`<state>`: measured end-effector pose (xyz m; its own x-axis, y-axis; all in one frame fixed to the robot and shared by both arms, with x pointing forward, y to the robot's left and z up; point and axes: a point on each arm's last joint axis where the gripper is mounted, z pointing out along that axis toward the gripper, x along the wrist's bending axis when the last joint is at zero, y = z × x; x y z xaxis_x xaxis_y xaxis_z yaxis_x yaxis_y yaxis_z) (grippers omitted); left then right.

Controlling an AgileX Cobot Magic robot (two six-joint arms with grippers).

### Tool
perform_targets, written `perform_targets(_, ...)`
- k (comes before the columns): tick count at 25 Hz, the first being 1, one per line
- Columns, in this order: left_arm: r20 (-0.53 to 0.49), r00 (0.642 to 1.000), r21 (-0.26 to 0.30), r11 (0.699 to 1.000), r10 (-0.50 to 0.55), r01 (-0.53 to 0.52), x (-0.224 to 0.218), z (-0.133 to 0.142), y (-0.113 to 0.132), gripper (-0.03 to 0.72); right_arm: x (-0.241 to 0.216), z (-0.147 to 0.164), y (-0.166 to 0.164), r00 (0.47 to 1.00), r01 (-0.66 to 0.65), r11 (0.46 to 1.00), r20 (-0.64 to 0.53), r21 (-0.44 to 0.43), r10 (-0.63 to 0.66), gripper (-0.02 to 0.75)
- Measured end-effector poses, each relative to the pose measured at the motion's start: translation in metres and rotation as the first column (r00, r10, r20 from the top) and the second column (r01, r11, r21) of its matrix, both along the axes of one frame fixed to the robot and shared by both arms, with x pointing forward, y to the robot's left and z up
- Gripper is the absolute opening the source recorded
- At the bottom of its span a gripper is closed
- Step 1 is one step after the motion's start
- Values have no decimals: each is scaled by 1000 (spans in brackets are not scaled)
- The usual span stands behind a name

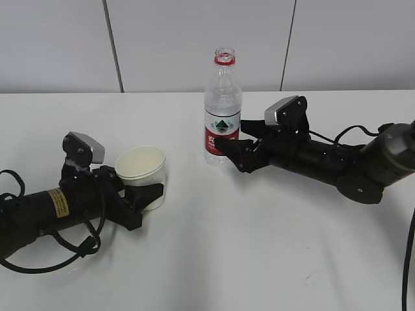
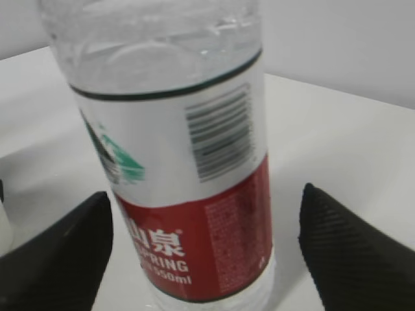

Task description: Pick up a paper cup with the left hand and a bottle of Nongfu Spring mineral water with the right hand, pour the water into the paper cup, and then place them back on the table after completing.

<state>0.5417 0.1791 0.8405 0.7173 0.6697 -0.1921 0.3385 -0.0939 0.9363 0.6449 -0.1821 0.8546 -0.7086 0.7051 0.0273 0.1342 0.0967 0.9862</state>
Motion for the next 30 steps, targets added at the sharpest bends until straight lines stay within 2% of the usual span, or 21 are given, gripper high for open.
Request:
perform_targets(18, 0, 1000, -1, 1000, 7, -7, 0, 0, 0, 380, 10, 4, 18, 1000, -25, 997, 2, -67, 25, 672)
perform_targets(26, 0, 1000, -1, 1000, 8, -8, 1, 0, 0, 377, 12, 5, 16, 1000, 3, 999, -1, -51, -3, 671)
perform_targets(30, -1, 1000, -3, 1000, 18, -18, 1, 0, 1, 377, 18, -5, 19, 1000, -6, 999, 4, -33, 6, 671)
